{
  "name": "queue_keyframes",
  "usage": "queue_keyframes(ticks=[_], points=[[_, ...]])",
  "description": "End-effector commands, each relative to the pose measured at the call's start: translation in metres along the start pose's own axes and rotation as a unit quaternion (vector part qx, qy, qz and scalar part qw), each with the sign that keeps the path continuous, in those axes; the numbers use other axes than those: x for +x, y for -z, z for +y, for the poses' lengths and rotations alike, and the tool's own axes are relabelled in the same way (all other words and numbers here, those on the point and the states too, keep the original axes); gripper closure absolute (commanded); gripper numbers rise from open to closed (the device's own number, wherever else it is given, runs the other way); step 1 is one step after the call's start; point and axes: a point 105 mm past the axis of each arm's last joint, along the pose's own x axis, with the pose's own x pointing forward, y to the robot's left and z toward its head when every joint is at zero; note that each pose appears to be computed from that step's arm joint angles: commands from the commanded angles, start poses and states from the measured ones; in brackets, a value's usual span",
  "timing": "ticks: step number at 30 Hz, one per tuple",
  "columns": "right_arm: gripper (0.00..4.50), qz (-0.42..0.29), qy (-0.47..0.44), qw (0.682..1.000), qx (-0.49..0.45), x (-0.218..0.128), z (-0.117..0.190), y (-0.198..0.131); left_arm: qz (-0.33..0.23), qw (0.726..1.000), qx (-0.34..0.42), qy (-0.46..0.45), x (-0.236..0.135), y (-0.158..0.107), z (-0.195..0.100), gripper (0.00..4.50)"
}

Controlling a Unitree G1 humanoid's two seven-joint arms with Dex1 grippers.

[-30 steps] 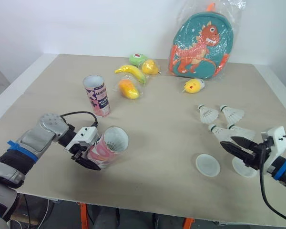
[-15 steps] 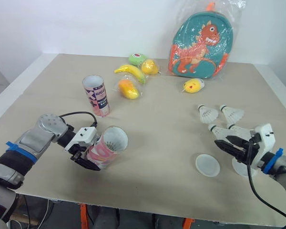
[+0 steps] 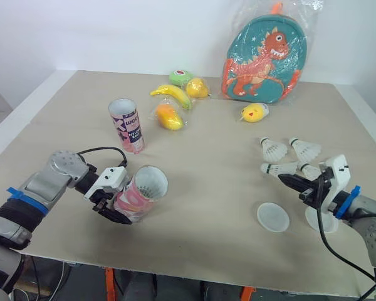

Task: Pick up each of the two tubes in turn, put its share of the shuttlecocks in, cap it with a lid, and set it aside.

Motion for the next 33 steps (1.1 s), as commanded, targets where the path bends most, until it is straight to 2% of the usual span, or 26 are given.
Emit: queue_keyframes(ticks=[1, 4, 8, 12, 16, 18, 22, 29, 33], points=[[4.46, -0.024, -0.037, 0.999, -0.022, 0.003, 0.016, -0.016, 0.007, 1.0, -0.009, 0.011, 0.008, 0.005, -0.003, 1.46], [4.46, -0.033, -0.084, 0.995, -0.038, 0.012, 0.038, -0.024, 0.006, 1.0, -0.007, 0.012, 0.009, 0.004, -0.003, 1.46], [4.46, -0.072, -0.196, 0.971, -0.115, 0.025, 0.096, -0.064, 0.005, 1.0, -0.006, 0.015, 0.01, 0.004, -0.003, 1.46], [4.46, -0.098, -0.295, 0.928, -0.207, 0.029, 0.148, -0.098, 0.009, 1.0, -0.004, 0.015, 0.01, 0.003, -0.001, 1.46], [4.46, -0.113, -0.361, 0.882, -0.28, 0.035, 0.179, -0.124, 0.011, 1.0, 0.002, 0.016, 0.011, 0.001, 0.001, 1.46], [4.46, -0.111, -0.407, 0.849, -0.318, 0.037, 0.198, -0.13, 0.011, 1.0, 0.005, 0.016, 0.011, -0.001, 0.003, 1.46], [4.46, -0.073, -0.453, 0.808, -0.369, 0.044, 0.213, -0.12, 0.009, 1.0, 0.007, 0.012, 0.01, -0.003, 0.005, 1.46], [4.46, -0.062, -0.481, 0.775, -0.406, 0.059, 0.226, -0.117, 0.003, 1.0, -0.001, 0.011, 0.01, -0.002, 0.002, 1.46], [4.46, -0.065, -0.487, 0.767, -0.413, 0.07, 0.233, -0.122, 0.001, 1.0, -0.001, 0.009, 0.011, -0.002, 0.002, 1.46]])
